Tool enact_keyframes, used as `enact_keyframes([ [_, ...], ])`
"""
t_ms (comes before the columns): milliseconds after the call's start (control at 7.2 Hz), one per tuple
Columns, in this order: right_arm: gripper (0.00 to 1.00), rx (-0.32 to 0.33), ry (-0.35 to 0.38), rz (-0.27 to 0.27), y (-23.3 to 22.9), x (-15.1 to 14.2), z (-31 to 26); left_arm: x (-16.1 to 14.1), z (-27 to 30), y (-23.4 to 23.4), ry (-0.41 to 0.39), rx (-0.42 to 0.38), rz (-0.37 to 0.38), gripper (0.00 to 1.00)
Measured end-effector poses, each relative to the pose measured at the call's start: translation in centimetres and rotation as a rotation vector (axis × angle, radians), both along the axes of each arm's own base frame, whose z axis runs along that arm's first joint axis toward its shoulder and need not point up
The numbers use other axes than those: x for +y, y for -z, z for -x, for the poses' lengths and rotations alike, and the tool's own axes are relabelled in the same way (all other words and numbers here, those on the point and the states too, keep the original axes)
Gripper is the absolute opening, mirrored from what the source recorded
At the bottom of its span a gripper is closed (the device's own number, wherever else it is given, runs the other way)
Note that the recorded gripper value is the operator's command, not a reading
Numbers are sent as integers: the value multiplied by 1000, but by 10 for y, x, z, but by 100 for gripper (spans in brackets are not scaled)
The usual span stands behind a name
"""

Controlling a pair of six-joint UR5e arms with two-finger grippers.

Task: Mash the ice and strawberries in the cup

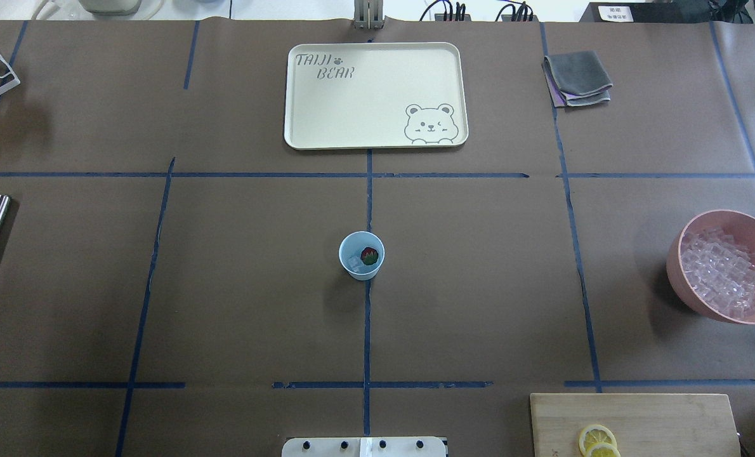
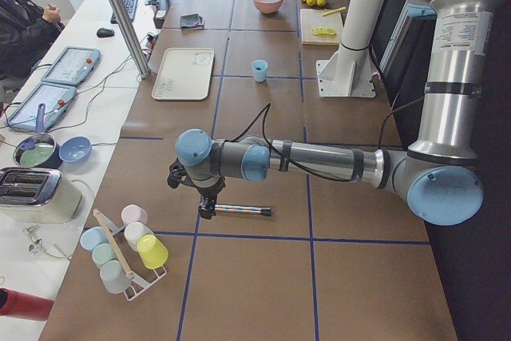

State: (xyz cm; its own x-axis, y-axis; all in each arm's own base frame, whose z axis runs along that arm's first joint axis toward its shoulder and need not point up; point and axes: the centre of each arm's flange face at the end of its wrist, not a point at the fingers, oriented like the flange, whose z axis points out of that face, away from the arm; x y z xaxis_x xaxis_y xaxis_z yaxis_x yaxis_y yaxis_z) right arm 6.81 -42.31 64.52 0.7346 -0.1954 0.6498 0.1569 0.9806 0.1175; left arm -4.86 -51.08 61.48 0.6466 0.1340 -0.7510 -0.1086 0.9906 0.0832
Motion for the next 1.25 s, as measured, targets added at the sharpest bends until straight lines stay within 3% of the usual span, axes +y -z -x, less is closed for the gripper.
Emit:
enact_keyframes([
  [139, 99, 0, 0, 0, 0, 0, 0, 6, 21, -5, 28, -30, 19, 100],
  [417, 99, 0, 0, 0, 0, 0, 0, 14, 37, -16, 25, -96, -11, 100],
  [1251, 99, 0, 0, 3, -1, 1, 0, 33, 34, -35, 14, -94, 3, 100],
])
